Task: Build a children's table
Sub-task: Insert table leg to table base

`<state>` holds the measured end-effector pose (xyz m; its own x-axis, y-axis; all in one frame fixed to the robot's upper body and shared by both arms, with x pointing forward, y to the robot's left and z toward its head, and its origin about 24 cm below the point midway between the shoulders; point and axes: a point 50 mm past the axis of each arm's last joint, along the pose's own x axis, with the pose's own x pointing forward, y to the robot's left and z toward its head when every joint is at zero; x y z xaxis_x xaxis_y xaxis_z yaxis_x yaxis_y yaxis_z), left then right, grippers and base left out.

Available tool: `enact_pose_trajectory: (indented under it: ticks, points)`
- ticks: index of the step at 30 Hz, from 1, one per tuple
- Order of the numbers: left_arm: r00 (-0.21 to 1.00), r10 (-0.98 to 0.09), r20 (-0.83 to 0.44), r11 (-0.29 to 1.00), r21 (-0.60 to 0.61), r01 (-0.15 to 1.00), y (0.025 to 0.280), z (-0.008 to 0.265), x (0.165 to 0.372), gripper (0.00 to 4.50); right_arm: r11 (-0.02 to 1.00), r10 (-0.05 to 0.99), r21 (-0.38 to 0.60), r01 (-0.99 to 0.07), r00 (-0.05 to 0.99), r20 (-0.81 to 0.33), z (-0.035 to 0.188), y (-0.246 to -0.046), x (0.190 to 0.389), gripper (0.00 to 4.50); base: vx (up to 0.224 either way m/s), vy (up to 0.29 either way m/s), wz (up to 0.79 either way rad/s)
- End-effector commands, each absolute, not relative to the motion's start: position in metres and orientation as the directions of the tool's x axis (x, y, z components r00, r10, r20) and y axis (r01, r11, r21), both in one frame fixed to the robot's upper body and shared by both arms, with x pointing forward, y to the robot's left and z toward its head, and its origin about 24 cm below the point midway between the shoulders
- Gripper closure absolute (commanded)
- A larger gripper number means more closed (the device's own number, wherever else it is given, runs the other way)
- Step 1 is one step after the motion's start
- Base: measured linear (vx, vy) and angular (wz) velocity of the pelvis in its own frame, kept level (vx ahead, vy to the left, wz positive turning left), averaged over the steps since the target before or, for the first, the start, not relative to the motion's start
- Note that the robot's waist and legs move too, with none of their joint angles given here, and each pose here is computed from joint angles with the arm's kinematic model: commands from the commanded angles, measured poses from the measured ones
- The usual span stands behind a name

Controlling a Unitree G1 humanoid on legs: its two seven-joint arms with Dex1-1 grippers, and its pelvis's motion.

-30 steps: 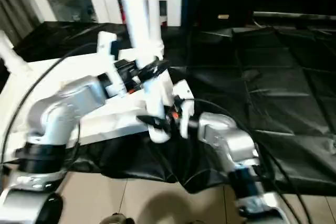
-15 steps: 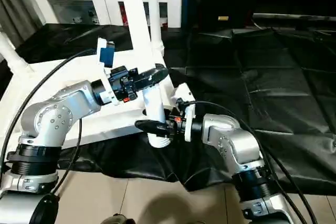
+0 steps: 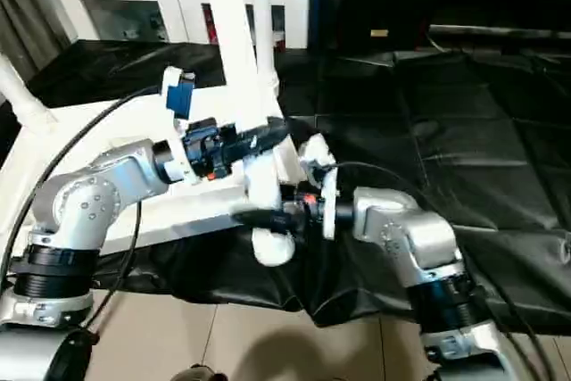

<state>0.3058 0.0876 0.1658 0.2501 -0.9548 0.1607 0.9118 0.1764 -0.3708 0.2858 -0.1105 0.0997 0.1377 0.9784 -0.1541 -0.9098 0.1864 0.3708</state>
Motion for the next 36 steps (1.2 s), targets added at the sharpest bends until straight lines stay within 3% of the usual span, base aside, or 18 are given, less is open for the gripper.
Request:
enact_pose_trajectory:
  ticks: [1, 5, 22, 25, 27, 36]
  points:
    - [0.187, -0.967, 0.175, 0.118, -0.342, 0.932, 0.0836, 0.1747, 0.303, 2.66, 0.198, 0.971, 0.35, -0.915, 0.135, -0.198, 0.1027, -0.1122, 0.288, 1.4, 0.0, 0.0, 0.0]
    - [0.13, -0.977, 0.17, 0.067, -0.334, 0.94, 0.08, 0.175, 0.2995, 2.66, 0.192, 0.97, 0.347, -0.918, 0.123, -0.212, 0.1018, -0.1117, 0.2874, 1.4, 0.0, 0.0, 0.0]
    - [0.094, -0.986, 0.137, 0.045, -0.327, 0.944, 0.0808, 0.1744, 0.3009, 2.66, 0.172, 0.966, 0.342, -0.924, 0.09, -0.24, 0.1013, -0.1142, 0.2854, 1.57, 0.0, 0.0, 0.0]
    - [0.098, -0.986, 0.136, 0.049, -0.327, 0.944, 0.0815, 0.1743, 0.3019, 2.66, 0.167, 0.972, 0.36, -0.918, 0.091, -0.218, 0.1035, -0.1137, 0.2863, 1.49, 0.0, 0.0, 0.0]
    - [0.1, -0.986, 0.135, 0.051, -0.327, 0.944, 0.0818, 0.1743, 0.3025, 2.66, 0.168, 0.972, 0.356, -0.919, 0.095, -0.214, 0.1045, -0.1138, 0.2868, 1.18, 0.0, 0.0, 0.0]
    - [0.103, -0.985, 0.137, 0.053, -0.329, 0.943, 0.0823, 0.1738, 0.3035, 2.66, 0.115, 0.981, 0.391, -0.913, 0.042, -0.19, 0.1098, -0.1178, 0.2805, 1.15, 0.0, 0.0, 0.0]
